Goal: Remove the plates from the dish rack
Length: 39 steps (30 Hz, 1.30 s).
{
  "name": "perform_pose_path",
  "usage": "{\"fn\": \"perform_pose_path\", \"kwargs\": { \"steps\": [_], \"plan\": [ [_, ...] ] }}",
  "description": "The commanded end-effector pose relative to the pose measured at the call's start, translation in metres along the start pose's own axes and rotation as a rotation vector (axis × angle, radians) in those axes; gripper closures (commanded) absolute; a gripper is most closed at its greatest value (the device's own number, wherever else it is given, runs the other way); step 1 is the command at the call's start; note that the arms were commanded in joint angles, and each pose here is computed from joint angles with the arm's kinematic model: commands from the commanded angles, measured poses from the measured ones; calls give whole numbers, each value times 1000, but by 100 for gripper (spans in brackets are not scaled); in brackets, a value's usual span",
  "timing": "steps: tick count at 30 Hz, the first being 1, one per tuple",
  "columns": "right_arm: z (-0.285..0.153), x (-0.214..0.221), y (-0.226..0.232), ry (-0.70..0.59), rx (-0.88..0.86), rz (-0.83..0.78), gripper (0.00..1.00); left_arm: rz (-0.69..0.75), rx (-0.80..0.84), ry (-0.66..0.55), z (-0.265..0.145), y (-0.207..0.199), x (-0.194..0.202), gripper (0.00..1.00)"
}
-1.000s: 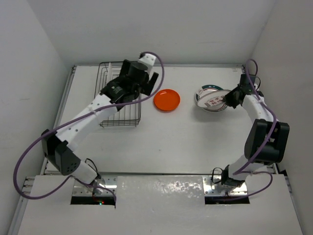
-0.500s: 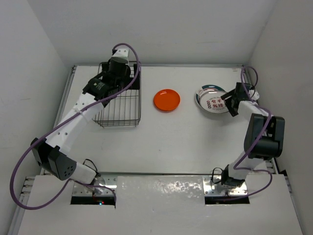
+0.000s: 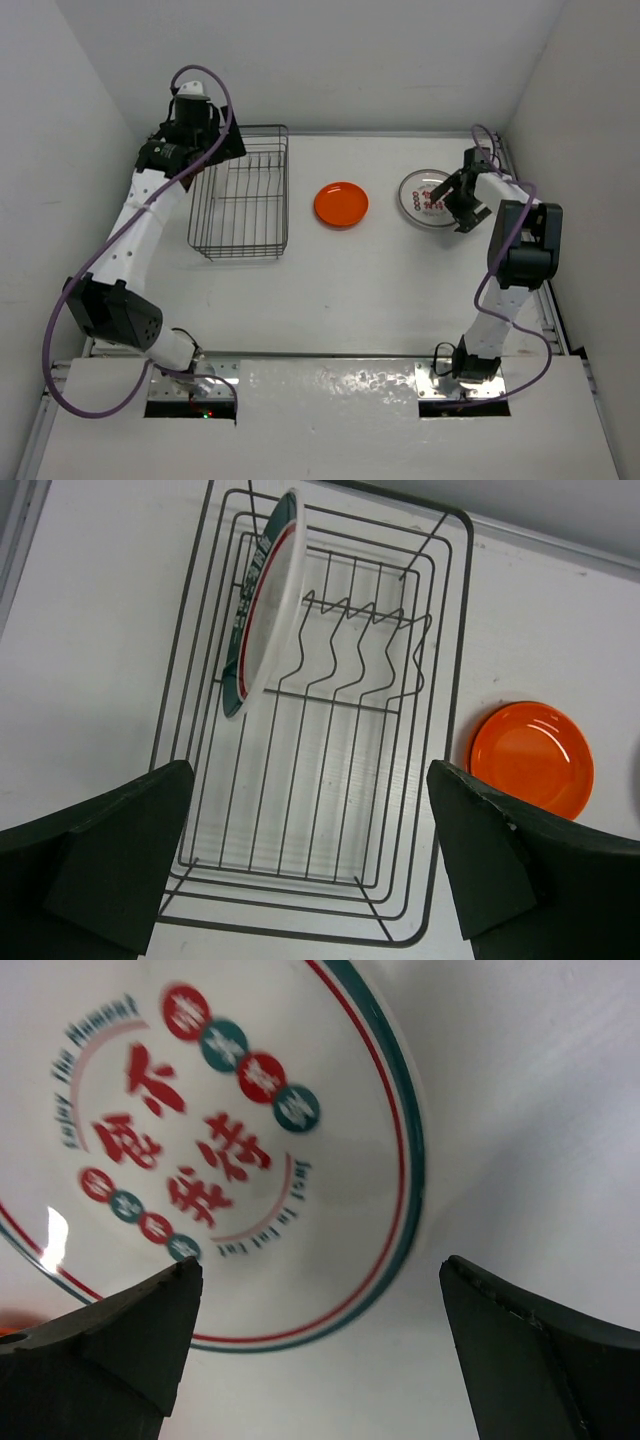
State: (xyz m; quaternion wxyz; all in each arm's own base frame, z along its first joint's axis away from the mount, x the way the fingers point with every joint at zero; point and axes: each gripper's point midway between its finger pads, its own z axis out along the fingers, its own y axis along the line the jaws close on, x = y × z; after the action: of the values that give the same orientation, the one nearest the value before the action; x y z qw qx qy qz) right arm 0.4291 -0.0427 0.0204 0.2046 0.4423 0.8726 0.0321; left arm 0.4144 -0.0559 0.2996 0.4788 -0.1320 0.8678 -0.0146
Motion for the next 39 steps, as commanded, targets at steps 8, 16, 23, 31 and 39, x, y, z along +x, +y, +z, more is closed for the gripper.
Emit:
{"fn": "perform_pose_path", "kwargs": {
  "steps": [8,16,23,31,39],
  "plan": [
    [-72,12,-15,16,67,-111,1,29,85,37,44,2,-16,0],
    [-136,68,29,-68,-186,-343,1,43,92,141,119,15,-8,12],
    [-155,104,9,-57,-207,-486,1,93,142,252,163,23,20,52],
    [-174,105,-10,-75,-194,-513,1,121,215,255,183,40,18,100],
    [-180,110,-10,-46,-206,-501,1,168,302,168,172,41,-15,100]
  ]
}}
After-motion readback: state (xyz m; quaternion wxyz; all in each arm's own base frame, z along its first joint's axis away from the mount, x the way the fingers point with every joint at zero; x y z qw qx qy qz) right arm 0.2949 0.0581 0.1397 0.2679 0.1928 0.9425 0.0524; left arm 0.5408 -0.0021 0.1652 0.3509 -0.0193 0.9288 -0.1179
